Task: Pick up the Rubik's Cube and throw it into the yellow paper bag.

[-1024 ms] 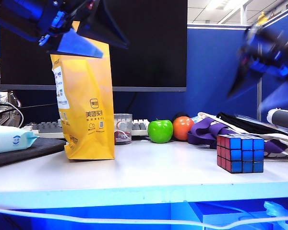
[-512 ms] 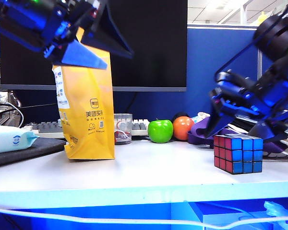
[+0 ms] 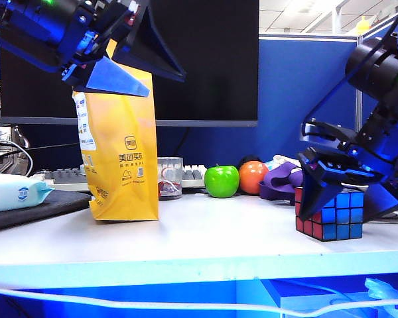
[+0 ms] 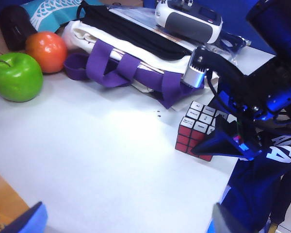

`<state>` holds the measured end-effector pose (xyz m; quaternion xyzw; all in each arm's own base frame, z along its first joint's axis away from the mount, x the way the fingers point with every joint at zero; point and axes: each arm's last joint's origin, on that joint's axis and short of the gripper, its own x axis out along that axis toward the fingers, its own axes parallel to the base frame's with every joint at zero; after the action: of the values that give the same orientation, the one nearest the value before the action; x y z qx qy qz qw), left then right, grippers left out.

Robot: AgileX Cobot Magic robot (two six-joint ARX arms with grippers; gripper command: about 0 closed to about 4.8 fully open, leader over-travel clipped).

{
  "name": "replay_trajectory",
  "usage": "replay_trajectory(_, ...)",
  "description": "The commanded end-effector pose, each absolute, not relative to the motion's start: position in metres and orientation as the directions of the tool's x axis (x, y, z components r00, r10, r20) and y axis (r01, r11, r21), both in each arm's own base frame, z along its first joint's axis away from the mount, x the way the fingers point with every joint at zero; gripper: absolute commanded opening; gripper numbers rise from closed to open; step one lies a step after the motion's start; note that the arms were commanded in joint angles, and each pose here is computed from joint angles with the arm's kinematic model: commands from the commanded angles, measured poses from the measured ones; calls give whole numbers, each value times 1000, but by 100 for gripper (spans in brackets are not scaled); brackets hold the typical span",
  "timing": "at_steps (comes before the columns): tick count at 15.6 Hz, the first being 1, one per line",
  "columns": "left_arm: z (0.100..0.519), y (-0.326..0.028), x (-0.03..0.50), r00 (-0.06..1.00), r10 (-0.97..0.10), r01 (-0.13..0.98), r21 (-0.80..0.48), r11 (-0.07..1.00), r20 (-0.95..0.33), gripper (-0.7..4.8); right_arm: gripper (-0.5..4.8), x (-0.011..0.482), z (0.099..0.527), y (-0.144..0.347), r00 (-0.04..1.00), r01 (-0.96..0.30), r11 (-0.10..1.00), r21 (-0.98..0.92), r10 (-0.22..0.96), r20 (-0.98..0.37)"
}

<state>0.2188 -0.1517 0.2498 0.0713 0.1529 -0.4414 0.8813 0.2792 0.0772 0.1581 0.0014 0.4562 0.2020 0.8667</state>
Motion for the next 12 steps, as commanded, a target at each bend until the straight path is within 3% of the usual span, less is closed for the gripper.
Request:
replay_trajectory(1, 253, -152, 219, 564, -764, 800, -22, 600, -314, 479, 229, 279, 160, 77, 504, -350, 920, 178, 345, -792)
replay_trajectory(2, 253, -152, 219, 565, -763, 796, -37, 604, -314, 479, 47, 278, 159, 77, 497, -372, 914, 159, 341, -798)
replay_trajectory(3, 254, -152, 219, 577, -754, 786, -40, 617, -313, 479, -3, 280, 160, 78, 511, -378, 912, 160, 349, -786)
replay_trajectory(7, 282, -154, 224, 620, -747, 770, 3, 638, -238, 479, -1, 296, 189, 84, 558, -433, 875, 218, 450, -698)
replay_trajectory(10, 335, -145, 220, 756, -642, 655, 135, 744, -130, 479, -1, 317, 252, 93, 625, -518, 826, 222, 543, -561)
replay_trajectory(12, 360, -132, 207, 852, -519, 519, 239, 821, -69, 479, -1, 324, 296, 98, 628, -610, 757, 234, 642, -440)
